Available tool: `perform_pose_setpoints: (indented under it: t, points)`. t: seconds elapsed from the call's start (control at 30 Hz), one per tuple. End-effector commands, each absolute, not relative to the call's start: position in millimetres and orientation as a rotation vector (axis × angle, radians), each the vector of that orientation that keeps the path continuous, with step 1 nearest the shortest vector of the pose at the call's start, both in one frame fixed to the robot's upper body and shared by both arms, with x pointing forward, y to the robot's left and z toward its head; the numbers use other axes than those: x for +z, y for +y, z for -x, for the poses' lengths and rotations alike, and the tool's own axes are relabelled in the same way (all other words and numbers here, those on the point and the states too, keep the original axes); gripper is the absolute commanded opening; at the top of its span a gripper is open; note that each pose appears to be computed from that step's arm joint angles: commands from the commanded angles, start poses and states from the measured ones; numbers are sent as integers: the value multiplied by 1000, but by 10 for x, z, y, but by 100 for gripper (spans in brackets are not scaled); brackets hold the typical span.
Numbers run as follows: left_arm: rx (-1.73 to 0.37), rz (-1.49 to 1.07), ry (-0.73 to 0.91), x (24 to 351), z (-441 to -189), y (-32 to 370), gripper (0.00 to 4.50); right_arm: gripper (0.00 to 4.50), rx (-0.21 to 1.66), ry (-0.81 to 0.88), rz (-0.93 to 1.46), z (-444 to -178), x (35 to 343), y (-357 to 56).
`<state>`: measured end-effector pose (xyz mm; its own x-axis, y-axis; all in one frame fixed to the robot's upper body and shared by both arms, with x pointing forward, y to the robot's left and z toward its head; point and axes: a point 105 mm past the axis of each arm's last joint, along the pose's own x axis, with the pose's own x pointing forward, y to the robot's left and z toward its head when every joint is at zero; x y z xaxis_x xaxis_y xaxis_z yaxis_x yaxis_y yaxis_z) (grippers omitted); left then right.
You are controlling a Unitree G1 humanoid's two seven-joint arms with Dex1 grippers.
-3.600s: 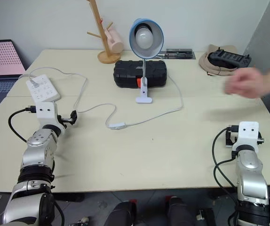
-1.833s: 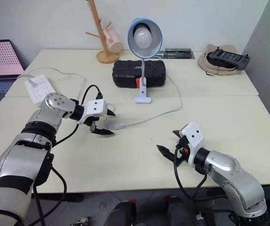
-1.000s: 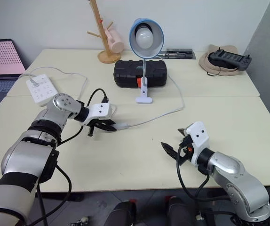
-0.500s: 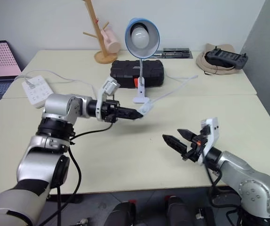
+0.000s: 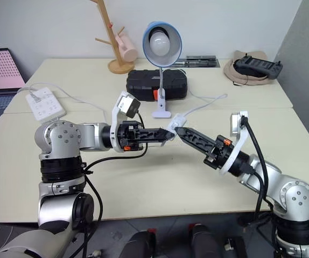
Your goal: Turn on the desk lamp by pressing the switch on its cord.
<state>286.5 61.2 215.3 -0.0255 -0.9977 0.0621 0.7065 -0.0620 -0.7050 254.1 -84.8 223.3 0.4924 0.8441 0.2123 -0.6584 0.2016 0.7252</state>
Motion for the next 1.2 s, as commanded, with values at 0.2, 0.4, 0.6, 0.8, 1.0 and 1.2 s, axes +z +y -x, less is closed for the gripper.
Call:
perform_pose_setpoints:
  t: [0.2,0.4,0.6,0.8,1.0,1.2]
  points:
    - [-1562,670,549,2221,-2756,626,41,450,1130,254,-872,-2525,2281,-801]
    - [-1566,666,560,2206,-2720,614,41,450,1145,259,-865,-2537,2290,-759]
    - [-1559,676,564,2200,-2723,617,41,323,1138,261,-842,-2558,2284,-713]
    - [-1557,674,561,2206,-2727,618,41,181,1141,253,-851,-2556,2310,-698]
    - [-1555,672,559,2206,-2730,619,41,64,1143,254,-851,-2548,2317,-692]
    - [-1546,673,555,2210,-2756,618,41,58,1158,264,-846,-2508,2316,-680]
